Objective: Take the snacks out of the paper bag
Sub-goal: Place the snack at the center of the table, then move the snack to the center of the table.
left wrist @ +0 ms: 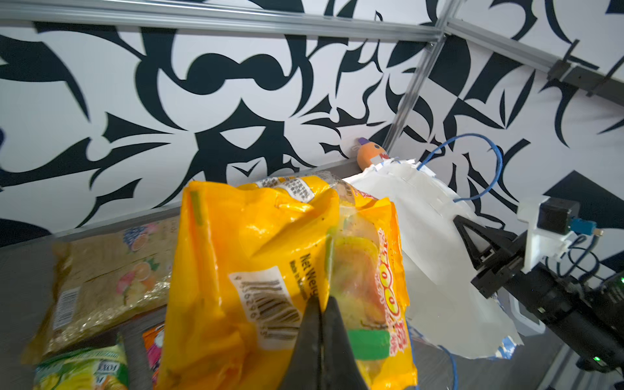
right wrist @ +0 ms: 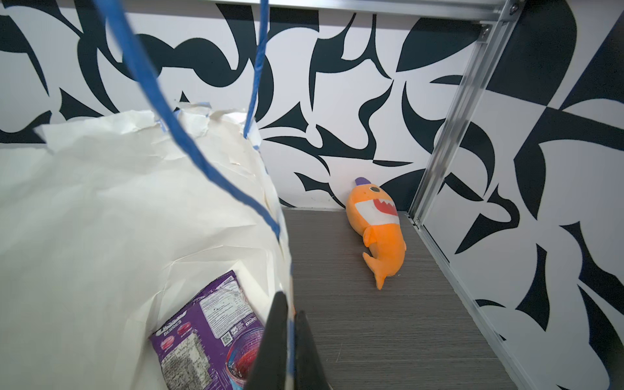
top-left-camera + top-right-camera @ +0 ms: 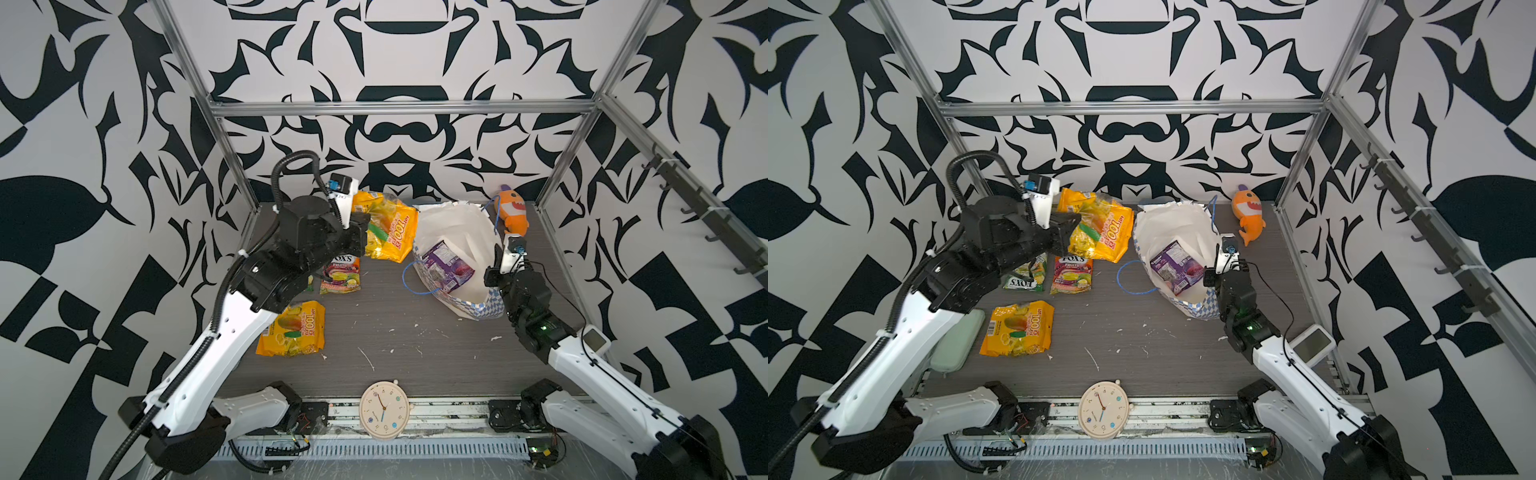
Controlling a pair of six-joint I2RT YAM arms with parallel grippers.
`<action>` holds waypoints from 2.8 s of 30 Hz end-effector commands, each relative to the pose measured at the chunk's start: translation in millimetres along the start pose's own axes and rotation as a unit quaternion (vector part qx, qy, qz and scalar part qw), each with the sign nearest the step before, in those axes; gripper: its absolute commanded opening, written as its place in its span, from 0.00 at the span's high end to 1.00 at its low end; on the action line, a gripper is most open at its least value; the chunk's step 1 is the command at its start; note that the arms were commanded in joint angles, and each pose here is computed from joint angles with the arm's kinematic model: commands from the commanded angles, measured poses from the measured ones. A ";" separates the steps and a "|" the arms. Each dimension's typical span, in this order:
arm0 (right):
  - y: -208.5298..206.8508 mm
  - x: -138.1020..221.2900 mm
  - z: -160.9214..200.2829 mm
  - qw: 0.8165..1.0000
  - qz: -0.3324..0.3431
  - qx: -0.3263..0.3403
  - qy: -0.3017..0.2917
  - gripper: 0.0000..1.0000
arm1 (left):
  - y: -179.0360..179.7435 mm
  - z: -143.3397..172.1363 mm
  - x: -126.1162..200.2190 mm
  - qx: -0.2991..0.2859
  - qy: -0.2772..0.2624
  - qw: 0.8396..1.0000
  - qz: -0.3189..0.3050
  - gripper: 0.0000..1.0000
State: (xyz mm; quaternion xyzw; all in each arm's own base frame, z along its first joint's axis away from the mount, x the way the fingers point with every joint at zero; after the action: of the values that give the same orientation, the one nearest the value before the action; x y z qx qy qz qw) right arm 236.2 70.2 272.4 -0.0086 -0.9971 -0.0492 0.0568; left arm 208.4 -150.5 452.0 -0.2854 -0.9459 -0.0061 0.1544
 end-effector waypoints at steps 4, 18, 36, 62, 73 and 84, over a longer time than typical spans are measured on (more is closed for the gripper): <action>0.2 -3.2 -8.5 1.000 0.001 -0.007 -0.006 1.00 | 18.4 48.5 -4.1 0.042 0.061 0.997 -0.034 1.00; -2.3 2.4 -9.3 1.000 -0.003 -0.008 -0.011 1.00 | 29.3 182.2 -61.7 0.154 0.183 0.970 -0.040 1.00; -1.2 0.9 -9.7 1.000 -0.007 -0.011 -0.014 1.00 | 39.8 237.8 -84.2 0.164 0.255 0.947 -0.103 1.00; -2.0 0.7 -7.2 1.000 -0.004 -0.014 -0.017 1.00 | 20.9 198.3 -175.4 0.069 0.299 0.951 -0.046 0.34; -2.9 0.5 -6.2 1.000 0.001 -0.007 -0.014 1.00 | 22.6 248.5 -184.5 0.116 0.336 0.933 -0.055 0.42; -1.8 -1.3 -5.1 1.000 -0.001 0.000 -0.012 1.00 | 30.3 258.1 -152.0 0.159 0.335 0.920 -0.123 0.45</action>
State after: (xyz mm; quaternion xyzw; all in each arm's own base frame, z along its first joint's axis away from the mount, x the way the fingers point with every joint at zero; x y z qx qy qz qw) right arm 236.2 68.7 274.4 -0.0009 -0.9973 -0.0495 0.0544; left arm 278.7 -189.6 154.3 -0.1503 -0.8526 0.0210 0.5001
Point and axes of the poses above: each gripper's point midway between its finger pads, its own x axis back along the fingers, its own y axis along the line the jaws close on, z = x × y, the point moved 10 cm from there along x, back along the fingers, and after that the axes turned 7 degrees about -x, right-handed, at the moved point
